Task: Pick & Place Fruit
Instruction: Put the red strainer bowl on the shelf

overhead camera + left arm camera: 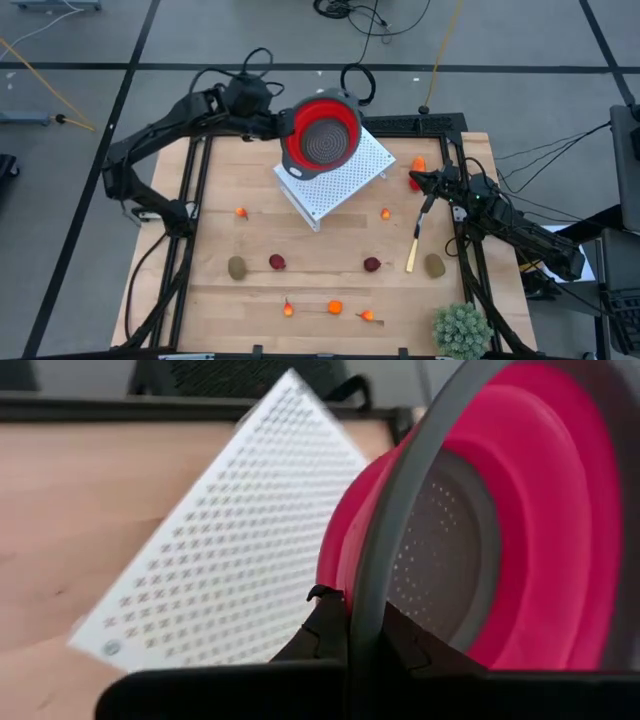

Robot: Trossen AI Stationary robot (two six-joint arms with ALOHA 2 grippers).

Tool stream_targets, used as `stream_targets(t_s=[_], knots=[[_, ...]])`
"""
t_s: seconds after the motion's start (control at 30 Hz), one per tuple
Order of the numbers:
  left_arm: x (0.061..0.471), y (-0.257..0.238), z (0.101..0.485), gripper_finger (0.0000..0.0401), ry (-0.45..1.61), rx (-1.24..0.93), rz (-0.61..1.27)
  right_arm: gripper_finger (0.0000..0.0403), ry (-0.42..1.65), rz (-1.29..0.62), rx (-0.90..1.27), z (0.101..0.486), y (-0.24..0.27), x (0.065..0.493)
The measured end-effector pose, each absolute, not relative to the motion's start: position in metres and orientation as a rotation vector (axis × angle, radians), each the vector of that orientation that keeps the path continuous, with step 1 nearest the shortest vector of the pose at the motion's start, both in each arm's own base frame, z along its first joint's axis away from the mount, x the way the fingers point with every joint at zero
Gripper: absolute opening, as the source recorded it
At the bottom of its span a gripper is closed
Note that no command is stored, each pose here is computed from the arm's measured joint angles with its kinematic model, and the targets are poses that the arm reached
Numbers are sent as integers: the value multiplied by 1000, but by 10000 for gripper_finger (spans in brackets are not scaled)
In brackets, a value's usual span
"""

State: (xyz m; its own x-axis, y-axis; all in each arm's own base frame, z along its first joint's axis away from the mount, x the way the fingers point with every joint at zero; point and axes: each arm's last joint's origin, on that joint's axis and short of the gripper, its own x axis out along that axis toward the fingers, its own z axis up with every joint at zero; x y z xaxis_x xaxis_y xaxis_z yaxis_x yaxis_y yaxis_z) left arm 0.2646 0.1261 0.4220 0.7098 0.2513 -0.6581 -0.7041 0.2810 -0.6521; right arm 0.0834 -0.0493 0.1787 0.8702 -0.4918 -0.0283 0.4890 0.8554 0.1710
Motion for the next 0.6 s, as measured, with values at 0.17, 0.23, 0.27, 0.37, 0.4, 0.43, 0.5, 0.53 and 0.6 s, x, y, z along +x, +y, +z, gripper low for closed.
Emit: stream_targets(t_s=[0.17,0.23,0.27,0.37,0.4,0.43,0.5,0.53,0.6], knots=[[266,123,406,4,633,-1122,718,0,-17,-515,175,179,-49,83],[268,121,401,3,689,-1111,726,0,-16,-515,176,179,-49,83],[271,119,398,4,713,-1100,726,0,-16,-516,175,179,-49,83],[275,116,393,7,764,-1062,714,0,-13,-516,176,178,-49,83],[276,115,392,6,773,-1039,701,0,-13,-516,176,178,-49,83],[278,115,391,4,784,-1021,694,0,-13,-516,176,178,-49,83],[282,116,387,4,809,-982,680,0,-13,-516,176,178,-49,83],[284,117,385,5,821,-966,673,0,-13,-516,176,178,-49,83],[287,118,382,8,845,-933,636,0,-13,-516,176,178,-49,83]])
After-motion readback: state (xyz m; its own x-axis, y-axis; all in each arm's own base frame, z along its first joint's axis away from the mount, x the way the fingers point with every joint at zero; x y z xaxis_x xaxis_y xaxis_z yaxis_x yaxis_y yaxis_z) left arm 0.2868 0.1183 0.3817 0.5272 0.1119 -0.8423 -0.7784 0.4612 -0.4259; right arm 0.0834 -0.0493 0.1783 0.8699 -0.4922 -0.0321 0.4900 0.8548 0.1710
